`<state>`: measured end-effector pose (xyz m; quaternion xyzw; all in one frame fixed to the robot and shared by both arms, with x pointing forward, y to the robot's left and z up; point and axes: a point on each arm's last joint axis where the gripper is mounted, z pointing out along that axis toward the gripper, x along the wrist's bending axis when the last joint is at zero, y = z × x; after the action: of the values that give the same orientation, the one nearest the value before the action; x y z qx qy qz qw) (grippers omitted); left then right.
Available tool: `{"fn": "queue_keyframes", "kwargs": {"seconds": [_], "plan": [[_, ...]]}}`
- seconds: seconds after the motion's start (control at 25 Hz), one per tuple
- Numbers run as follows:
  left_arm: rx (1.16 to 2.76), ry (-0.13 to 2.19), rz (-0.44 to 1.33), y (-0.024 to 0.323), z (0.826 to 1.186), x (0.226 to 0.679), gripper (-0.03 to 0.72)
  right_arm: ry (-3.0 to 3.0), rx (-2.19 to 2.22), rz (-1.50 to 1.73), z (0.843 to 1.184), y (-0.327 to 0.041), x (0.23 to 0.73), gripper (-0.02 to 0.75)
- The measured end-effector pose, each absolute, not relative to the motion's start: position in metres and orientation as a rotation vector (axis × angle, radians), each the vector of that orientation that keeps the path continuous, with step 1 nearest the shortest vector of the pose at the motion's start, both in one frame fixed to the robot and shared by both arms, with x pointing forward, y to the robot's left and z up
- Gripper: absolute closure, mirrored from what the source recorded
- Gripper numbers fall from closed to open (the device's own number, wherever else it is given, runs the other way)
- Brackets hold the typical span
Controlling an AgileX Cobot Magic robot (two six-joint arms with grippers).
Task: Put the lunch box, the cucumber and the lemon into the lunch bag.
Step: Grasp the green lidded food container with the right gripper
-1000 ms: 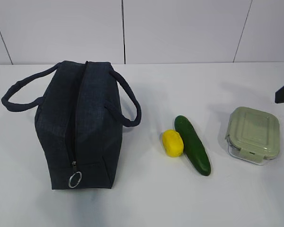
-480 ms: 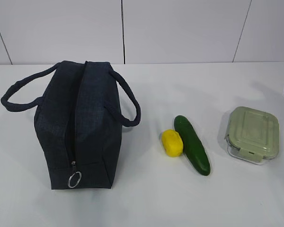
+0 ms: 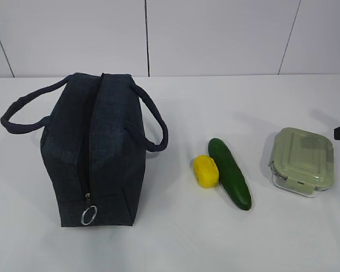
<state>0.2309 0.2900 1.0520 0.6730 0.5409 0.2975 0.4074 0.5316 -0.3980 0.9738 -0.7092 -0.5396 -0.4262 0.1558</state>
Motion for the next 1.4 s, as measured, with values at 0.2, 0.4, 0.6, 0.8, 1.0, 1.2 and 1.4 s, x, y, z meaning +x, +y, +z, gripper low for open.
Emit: {"fn": "queue_keyframes", "kwargs": {"seconds": [0.2, 0.4, 0.6, 0.8, 1.0, 1.2, 1.4], "plan": [[1.697, 1.364, 0.750, 0.290, 1.052, 0.231, 0.450, -1.477, -2.071, -1.236, 0.957, -0.419, 0.529, 0.295], [1.697, 1.364, 0.750, 0.290, 1.052, 0.231, 0.450, -1.433, -2.135, -1.265, 0.953, -0.439, 0.521, 0.295], [1.697, 1.364, 0.750, 0.290, 1.052, 0.231, 0.450, -1.457, -2.127, -1.260, 0.952, -0.439, 0.521, 0.295], [1.697, 1.364, 0.750, 0.290, 1.052, 0.231, 0.450, -1.440, -2.129, -1.275, 0.952, -0.440, 0.522, 0.295], [1.697, 1.364, 0.750, 0.290, 1.052, 0.231, 0.450, -1.395, -2.130, -1.289, 0.947, -0.440, 0.524, 0.287], [1.697, 1.364, 0.750, 0.290, 1.052, 0.231, 0.450, -1.357, -2.118, -1.263, 0.930, -0.442, 0.527, 0.177], [1.697, 1.364, 0.750, 0.290, 1.052, 0.231, 0.450, -1.327, -2.097, -1.315, 0.914, -0.444, 0.532, 0.146]]}}
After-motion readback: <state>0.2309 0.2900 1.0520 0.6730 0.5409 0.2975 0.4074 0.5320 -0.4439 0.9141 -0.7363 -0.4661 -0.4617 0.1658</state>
